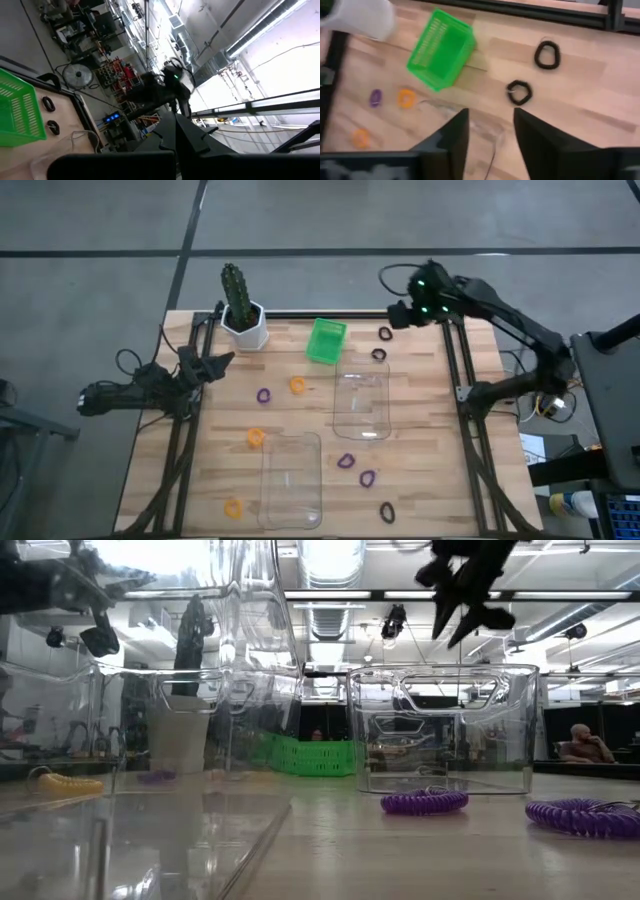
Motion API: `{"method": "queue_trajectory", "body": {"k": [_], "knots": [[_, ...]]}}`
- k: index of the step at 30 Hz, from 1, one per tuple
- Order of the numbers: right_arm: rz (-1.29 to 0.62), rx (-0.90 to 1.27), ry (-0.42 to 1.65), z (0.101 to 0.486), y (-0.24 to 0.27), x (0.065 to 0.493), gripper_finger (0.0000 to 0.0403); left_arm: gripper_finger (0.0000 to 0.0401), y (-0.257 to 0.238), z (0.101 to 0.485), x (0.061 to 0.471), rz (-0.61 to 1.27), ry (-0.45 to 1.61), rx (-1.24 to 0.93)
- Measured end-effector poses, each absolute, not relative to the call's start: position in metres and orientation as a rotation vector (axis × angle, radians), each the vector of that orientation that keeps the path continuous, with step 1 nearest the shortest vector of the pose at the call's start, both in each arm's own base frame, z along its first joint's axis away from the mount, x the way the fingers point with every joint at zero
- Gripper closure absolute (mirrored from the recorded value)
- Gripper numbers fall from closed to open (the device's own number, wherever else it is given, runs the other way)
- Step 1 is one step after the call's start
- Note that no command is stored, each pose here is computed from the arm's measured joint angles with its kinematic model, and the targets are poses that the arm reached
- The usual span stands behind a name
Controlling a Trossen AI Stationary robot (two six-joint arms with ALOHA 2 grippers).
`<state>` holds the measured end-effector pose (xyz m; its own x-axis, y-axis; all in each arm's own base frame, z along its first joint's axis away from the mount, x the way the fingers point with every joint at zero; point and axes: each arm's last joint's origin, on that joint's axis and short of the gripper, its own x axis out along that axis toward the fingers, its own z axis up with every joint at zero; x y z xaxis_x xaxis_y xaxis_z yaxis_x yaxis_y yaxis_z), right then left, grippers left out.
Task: Sort spring keychains
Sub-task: Put the top black spring keychain into the green bin
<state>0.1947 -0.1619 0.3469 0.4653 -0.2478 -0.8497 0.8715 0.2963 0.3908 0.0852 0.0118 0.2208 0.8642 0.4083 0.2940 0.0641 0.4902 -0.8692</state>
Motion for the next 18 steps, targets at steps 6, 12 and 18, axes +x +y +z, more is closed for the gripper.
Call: {"method": "queue_trajectory", "body": {"k": [6,12,18], "knots": [[-0.871,0.990,0.997,0.305,-0.203,0.219,0.0174,0.0401,0.013,0.221,0.085,0.260,-0.528,-1.052],[-0.893,1.009,1.150,0.259,-0.242,0.228,0.0159,0.0401,0.013,0.221,0.085,0.265,-0.531,-1.053],[-0.924,1.026,1.183,0.232,-0.268,0.224,0.0171,0.0401,0.013,0.221,0.085,0.260,-0.535,-1.076]]}}
